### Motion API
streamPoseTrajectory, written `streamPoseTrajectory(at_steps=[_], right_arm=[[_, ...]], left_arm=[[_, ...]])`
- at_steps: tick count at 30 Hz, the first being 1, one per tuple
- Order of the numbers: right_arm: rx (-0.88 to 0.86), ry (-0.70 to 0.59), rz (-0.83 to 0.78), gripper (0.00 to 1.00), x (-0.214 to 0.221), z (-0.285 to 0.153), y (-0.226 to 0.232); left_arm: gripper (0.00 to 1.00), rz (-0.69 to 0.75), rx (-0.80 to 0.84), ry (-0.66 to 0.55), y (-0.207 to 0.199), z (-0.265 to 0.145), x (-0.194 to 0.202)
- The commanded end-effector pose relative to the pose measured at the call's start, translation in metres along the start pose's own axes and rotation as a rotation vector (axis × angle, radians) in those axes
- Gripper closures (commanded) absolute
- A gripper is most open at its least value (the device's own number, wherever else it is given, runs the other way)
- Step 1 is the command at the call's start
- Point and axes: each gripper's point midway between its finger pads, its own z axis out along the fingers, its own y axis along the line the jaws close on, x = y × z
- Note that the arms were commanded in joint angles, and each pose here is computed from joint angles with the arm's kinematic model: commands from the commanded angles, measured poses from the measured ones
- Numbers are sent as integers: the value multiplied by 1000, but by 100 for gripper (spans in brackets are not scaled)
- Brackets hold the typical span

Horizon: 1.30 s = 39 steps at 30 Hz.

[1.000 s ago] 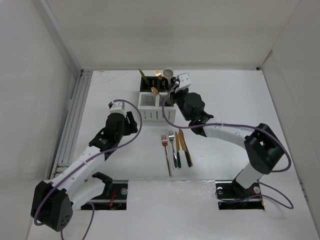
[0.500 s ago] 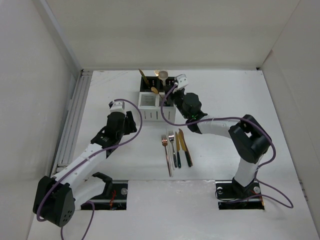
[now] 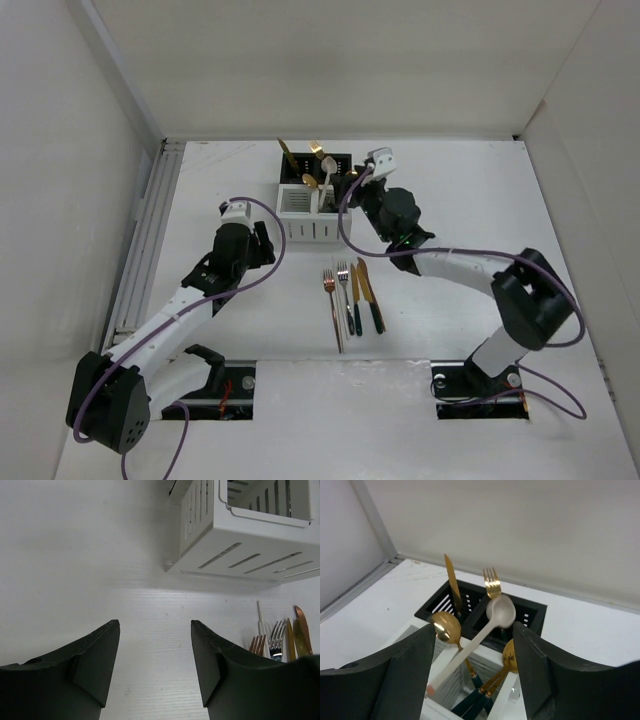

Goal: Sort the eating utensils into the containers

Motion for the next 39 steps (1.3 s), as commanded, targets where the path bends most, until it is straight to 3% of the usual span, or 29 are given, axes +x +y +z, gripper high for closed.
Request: streamPoseTrajectory(at_steps=[1,5,6,7,9,14,19,25,27,28,30,31,33,35,36,37,39], right_arm=[[73,-78,16,31,-71,-22,-5],[86,124,4,30,-64,-58,-4],[59,270,-1,35,-34,-76,-1],[48,334,21,42,-22,-88,0],[23,495,109,66,8,-125,8],[102,742,223,71,79,-207,10],[167,707,287,70,72,-229,3],[84,526,248,52,1,-179,19],[75,542,195,43,-1,-161,25],[61,496,203,41,-26,-146,31],[44,537,155,38,-21,-132,35],[23,509,165,38,-37,-121,38],[-6,532,179,38,-34,-108,36],[-79,523,233,37,-41,-94,26],[-97,539,239,37,-34,-88,20],[-137,540,251,37,-36,-84,20],[-112,539,225,37,-35,-72,1]], left_arm=[[44,-5,45,-49,-9,-3,-16],[45,-15,66,-47,-12,-6,-14],[45,-17,78,-52,-14,-6,-15],[45,-16,77,-49,-12,-7,-12],[45,-25,85,-44,-13,-8,-9],[47,-40,113,-18,-16,-9,1],[48,-43,130,-30,-19,-11,-3],[48,-48,142,-54,-21,-16,-9],[54,-5,150,-80,-22,-19,-17],[56,28,176,-94,-27,-20,-23],[58,126,263,-158,-45,-29,-49],[55,267,297,-206,-51,-33,-63],[47,454,404,-301,-79,-49,-103],[35,710,578,-335,-110,-63,-113],[33,780,630,-396,-129,-80,-144],[31,830,709,-253,-135,-64,-121],[29,920,741,-182,-147,-53,-126]])
